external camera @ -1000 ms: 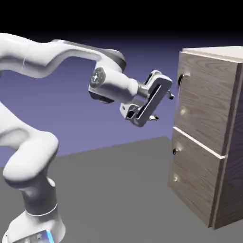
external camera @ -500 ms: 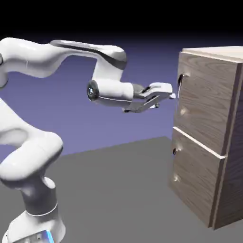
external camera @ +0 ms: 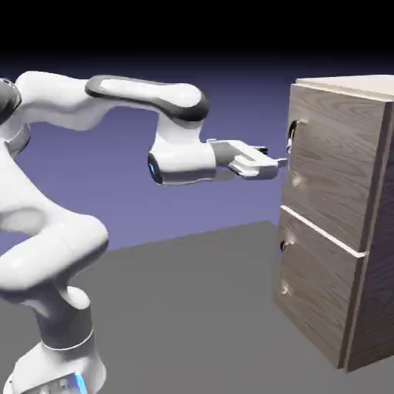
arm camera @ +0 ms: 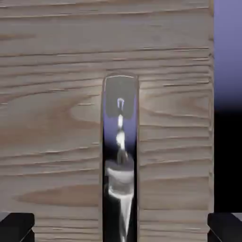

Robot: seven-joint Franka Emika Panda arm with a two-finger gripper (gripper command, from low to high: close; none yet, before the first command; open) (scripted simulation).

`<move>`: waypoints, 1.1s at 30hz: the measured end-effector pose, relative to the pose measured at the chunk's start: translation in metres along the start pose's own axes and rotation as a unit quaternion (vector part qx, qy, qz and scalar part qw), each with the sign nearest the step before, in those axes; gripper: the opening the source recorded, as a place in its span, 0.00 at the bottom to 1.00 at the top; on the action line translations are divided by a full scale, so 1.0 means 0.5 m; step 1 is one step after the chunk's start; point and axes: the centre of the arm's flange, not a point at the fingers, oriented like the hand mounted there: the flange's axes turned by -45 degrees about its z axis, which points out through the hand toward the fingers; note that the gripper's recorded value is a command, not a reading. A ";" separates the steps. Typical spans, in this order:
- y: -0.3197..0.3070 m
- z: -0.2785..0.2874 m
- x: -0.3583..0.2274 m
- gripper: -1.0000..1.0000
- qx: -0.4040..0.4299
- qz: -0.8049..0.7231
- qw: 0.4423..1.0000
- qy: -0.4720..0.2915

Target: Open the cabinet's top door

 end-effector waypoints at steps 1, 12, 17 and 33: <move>0.000 0.022 0.000 1.00 0.000 0.000 1.000 0.000; -0.063 -0.020 0.000 0.00 -0.094 0.001 0.996 -0.001; -0.118 -0.069 0.001 0.00 -0.163 0.002 0.987 -0.001; -0.335 -0.170 0.001 0.00 -0.381 0.002 0.925 -0.002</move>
